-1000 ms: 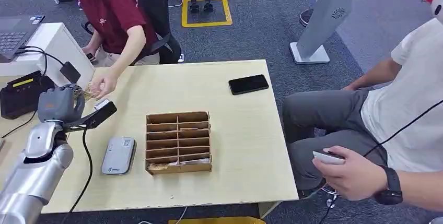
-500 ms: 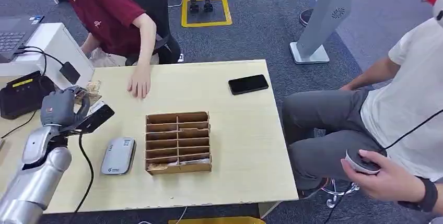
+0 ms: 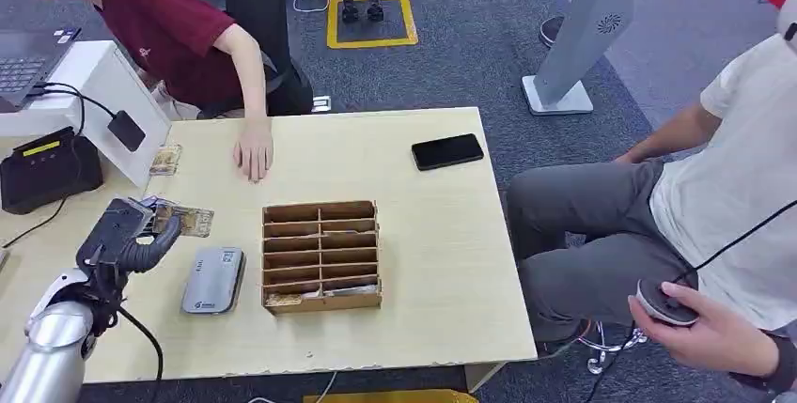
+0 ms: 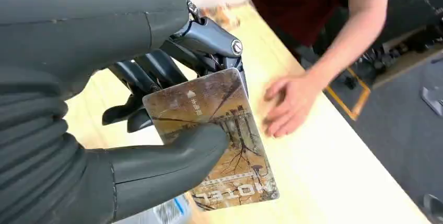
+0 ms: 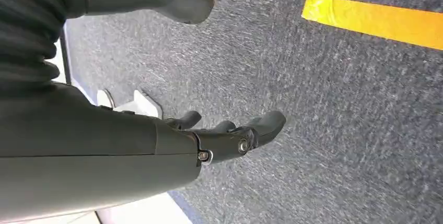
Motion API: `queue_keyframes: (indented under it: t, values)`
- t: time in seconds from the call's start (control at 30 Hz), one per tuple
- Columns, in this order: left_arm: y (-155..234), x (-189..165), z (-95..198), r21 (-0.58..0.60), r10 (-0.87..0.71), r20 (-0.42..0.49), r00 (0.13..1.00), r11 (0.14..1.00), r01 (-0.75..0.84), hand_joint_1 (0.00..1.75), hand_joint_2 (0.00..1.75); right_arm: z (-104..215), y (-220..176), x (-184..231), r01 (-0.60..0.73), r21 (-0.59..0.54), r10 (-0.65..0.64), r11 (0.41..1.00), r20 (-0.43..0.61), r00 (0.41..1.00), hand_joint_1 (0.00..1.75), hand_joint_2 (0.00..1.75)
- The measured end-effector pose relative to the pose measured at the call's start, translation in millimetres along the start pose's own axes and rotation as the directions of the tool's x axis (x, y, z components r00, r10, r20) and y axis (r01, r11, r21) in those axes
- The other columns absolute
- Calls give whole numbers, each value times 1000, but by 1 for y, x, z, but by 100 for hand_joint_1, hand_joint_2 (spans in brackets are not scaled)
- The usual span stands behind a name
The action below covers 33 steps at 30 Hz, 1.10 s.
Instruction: Pass the card to the sensor for recognition and then transmit it.
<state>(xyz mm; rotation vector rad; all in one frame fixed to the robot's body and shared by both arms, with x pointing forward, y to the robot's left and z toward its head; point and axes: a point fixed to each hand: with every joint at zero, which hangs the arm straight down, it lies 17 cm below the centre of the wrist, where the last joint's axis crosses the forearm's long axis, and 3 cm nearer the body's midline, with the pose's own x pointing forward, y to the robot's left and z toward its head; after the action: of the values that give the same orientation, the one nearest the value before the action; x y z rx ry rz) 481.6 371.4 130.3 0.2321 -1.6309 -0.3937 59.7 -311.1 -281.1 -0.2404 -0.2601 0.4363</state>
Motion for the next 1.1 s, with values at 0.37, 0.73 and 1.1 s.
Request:
queue_keyframes:
  t: [0.37,0.73,1.1]
  values:
    - [-4,8,13,-13,49,17,999,999,-49,175,175,0,-1,1,0,-4,0,1000,8,1000,0,175]
    - [-4,10,17,-18,44,19,999,999,-44,175,175,0,-1,2,-1,-6,1,1000,10,1000,0,175]
    - [-20,-24,49,-36,24,-59,998,999,-26,175,175,0,0,-3,-1,-2,1,1000,-12,1000,0,175]
